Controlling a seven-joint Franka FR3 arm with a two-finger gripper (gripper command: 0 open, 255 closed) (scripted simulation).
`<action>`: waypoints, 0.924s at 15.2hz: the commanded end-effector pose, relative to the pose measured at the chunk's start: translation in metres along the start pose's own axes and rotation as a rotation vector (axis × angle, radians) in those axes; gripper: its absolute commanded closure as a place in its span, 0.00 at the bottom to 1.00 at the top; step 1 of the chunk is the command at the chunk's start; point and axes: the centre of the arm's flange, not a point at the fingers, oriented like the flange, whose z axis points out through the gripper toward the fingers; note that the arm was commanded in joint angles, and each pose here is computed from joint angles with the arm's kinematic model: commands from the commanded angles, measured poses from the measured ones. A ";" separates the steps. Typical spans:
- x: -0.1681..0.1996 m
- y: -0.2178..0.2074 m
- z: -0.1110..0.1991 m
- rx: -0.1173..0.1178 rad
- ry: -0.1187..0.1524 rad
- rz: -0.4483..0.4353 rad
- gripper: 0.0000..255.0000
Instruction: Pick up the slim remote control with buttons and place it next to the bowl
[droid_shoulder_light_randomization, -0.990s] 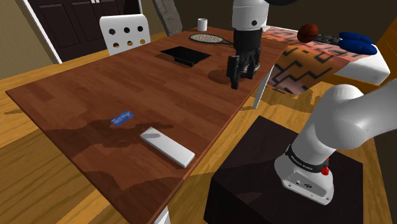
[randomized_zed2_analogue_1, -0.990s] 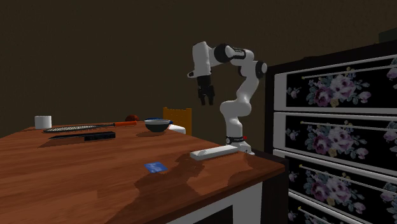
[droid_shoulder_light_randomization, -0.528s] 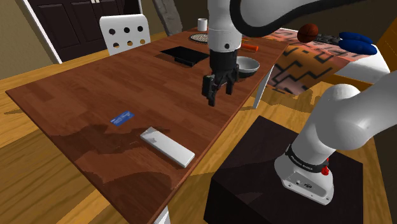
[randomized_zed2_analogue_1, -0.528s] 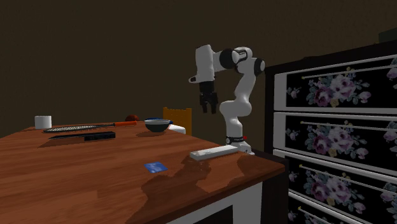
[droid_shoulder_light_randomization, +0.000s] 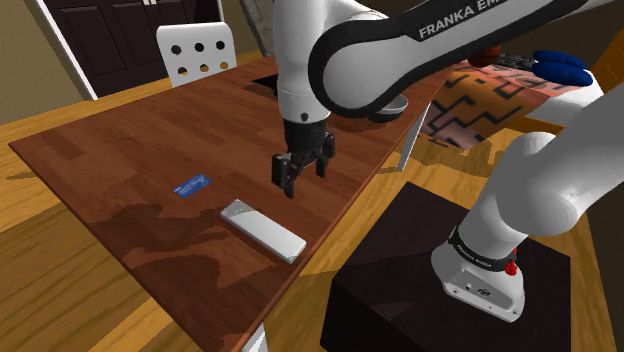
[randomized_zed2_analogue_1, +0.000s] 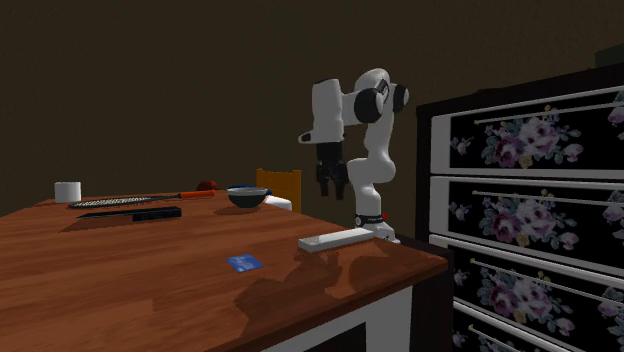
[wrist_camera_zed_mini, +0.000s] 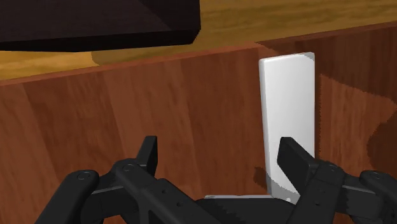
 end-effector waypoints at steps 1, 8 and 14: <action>0.007 -0.023 0.010 0.003 0.013 0.002 0.00; 0.035 -0.097 0.052 0.007 0.055 0.008 0.00; 0.037 -0.099 0.079 0.007 0.056 0.008 0.00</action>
